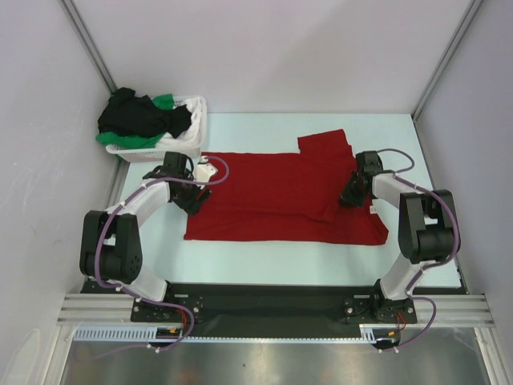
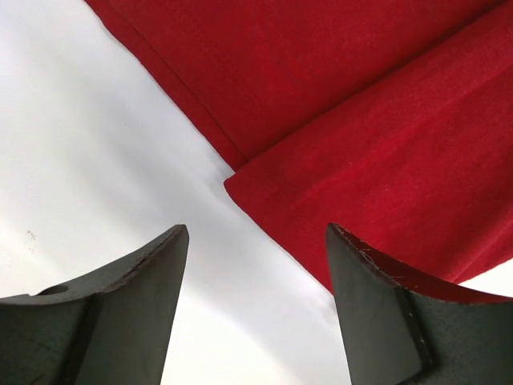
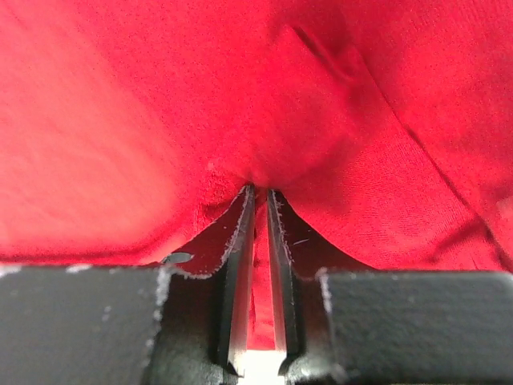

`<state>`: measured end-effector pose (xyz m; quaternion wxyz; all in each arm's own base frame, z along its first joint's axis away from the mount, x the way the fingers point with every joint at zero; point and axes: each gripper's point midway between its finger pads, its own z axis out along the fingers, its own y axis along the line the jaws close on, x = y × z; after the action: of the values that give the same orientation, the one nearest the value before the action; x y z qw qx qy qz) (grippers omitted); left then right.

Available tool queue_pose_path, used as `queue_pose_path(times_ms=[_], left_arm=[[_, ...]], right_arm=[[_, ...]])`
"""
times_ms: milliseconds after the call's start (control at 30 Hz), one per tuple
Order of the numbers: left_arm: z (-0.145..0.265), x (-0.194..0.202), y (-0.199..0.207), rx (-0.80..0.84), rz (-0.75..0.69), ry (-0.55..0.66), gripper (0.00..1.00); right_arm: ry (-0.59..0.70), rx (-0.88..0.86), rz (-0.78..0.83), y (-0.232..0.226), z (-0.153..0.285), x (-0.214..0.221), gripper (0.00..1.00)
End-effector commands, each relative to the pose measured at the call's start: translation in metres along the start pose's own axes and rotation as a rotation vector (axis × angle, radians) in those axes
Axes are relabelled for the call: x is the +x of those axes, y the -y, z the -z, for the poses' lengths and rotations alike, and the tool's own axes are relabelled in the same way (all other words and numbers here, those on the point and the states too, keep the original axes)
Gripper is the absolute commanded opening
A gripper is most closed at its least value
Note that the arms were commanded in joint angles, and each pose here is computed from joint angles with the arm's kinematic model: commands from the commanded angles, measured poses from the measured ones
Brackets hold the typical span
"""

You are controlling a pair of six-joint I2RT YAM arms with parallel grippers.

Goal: Fold and stack the t-shirts
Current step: Fold the tshirt

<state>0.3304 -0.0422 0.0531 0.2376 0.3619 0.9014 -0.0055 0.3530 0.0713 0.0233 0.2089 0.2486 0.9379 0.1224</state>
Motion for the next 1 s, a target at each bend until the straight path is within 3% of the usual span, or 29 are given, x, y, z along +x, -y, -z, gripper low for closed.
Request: queue_pose_path(times_ms=[0, 233, 433, 567, 700, 800, 967], left_arm=[[0.010, -0.021, -0.012, -0.037, -0.010, 0.051, 0.75], [0.020, -0.041, -0.009, -0.001, -0.021, 0.093, 0.75], [0.023, -0.054, 0.008, 0.054, -0.072, 0.113, 0.75], [0.026, -0.064, 0.016, 0.094, -0.072, 0.144, 0.75], [0.022, -0.060, 0.013, 0.072, -0.070, 0.137, 0.75], [0.016, -0.050, 0.009, 0.047, -0.063, 0.103, 0.75], [0.016, -0.042, 0.009, 0.038, -0.061, 0.091, 0.76]], right_arm=[[0.090, -0.057, 0.053, -0.036, -0.007, -0.044, 0.17], [0.113, -0.078, 0.072, -0.067, -0.024, -0.069, 0.20], [0.172, -0.106, 0.115, -0.084, -0.004, -0.093, 0.27], [0.207, -0.062, 0.182, -0.075, 0.034, -0.096, 0.38], [0.180, 0.034, 0.211, -0.034, 0.053, -0.062, 0.41], [0.098, -0.014, 0.192, -0.026, 0.049, -0.031, 0.33], [-0.016, -0.040, 0.134, -0.017, 0.025, 0.006, 0.06]])
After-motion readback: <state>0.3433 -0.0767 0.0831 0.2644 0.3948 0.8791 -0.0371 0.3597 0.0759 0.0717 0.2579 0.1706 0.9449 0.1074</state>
